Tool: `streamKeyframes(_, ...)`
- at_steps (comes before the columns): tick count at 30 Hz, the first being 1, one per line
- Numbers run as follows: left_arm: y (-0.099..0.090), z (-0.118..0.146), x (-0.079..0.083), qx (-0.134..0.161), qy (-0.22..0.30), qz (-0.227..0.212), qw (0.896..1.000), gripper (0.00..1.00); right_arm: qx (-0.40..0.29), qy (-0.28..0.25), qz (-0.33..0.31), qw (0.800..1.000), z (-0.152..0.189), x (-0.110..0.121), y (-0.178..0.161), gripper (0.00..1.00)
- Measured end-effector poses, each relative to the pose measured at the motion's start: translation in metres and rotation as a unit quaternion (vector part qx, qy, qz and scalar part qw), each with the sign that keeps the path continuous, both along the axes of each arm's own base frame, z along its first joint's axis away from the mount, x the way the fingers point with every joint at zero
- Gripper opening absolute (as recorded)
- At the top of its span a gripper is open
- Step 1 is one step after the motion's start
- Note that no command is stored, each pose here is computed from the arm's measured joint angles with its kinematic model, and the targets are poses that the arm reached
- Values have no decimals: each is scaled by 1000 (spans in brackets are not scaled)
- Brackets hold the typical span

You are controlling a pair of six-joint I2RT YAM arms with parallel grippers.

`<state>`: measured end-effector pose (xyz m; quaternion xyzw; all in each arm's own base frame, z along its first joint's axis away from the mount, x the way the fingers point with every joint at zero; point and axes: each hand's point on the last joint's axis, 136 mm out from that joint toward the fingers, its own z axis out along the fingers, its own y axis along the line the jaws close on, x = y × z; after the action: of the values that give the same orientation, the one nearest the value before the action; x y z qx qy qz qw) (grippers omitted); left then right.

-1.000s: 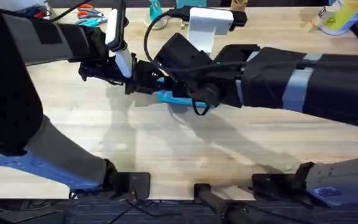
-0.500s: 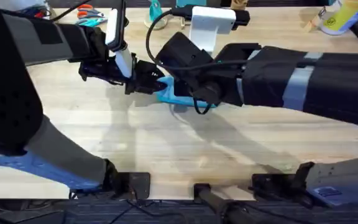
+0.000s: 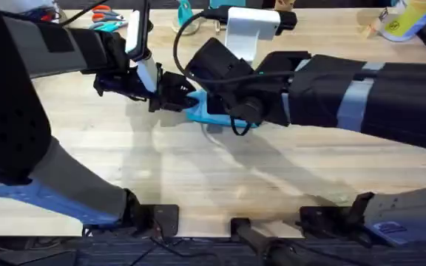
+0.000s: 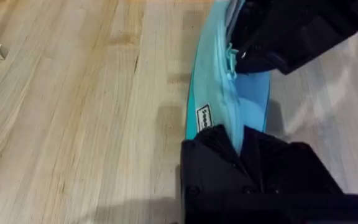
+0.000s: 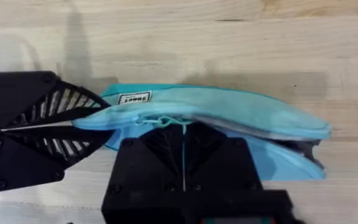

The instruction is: Unzip the bag, pick up the pens from the table one at a time and place them inside, then zip the bag closed.

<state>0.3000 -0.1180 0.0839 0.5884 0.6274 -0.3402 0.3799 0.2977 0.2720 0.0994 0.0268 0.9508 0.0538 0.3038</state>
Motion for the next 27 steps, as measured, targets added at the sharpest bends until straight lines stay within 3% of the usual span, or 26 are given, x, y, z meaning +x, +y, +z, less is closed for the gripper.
streamKeyframes(6, 0, 0, 0, 0, 0, 0, 1000, 41, 7, -10, -2, 1000, 8, 1, -1, 31)
streamKeyframes(15, -1, 2, 0, -6, -1, 0, 1000, 41, 28, -66, -20, 997, 49, 9, -9, 30)
streamKeyframes(27, -4, 6, 0, -21, -2, 0, 1000, 41, 41, -89, -20, 995, 71, 6, -16, 31)
